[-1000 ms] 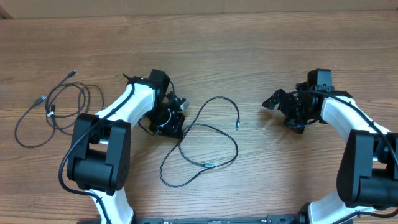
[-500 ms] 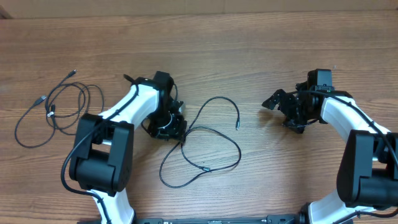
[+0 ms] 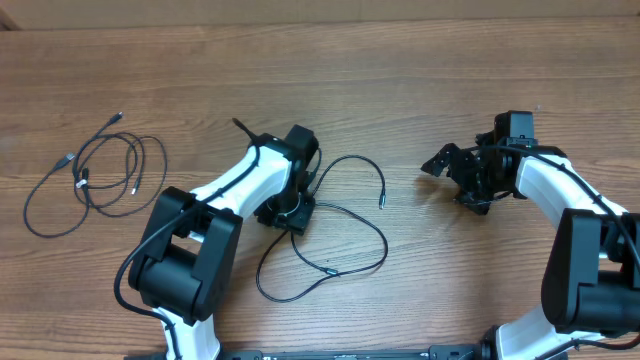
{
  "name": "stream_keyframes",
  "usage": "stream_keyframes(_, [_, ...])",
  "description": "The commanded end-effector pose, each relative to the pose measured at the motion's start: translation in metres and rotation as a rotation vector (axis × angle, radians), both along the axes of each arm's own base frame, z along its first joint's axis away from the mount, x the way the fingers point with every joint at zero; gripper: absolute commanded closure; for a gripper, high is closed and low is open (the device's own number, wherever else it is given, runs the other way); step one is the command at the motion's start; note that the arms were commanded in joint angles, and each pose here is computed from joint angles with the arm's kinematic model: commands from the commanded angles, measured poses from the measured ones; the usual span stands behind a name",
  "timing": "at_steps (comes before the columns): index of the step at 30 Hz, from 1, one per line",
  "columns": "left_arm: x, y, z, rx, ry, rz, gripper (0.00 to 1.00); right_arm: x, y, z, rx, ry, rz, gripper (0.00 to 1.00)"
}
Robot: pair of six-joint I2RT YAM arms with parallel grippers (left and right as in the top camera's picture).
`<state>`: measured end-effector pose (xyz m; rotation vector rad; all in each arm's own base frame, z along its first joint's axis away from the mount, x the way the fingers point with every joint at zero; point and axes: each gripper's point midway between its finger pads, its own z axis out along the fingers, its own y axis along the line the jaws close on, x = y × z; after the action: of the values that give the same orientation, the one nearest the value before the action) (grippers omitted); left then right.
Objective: Untangle cables
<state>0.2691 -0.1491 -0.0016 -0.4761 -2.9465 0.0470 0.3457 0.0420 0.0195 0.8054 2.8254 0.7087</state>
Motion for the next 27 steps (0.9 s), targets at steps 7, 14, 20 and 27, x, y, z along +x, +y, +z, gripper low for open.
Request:
stream_keyframes(7, [-0.019,0.010,-0.032,0.048,0.009,0.033,0.73,0.000,-0.008,-0.004,-0.043,0.009,-0.012,0.00])
stream_keyframes(14, [-0.036,0.016,-0.047,0.040,0.034,0.036,0.89,0.000,-0.008,-0.004,-0.043,0.009,-0.012,0.00])
stream_keyframes(20, [-0.030,0.013,-0.044,0.031,0.023,0.038,0.96,0.000,-0.008,-0.004,-0.043,0.009,-0.012,0.00])
stream_keyframes(27, [0.001,-0.013,0.003,-0.138,-0.074,0.062,0.96,0.000,-0.008,-0.004,-0.043,0.009,-0.012,0.00])
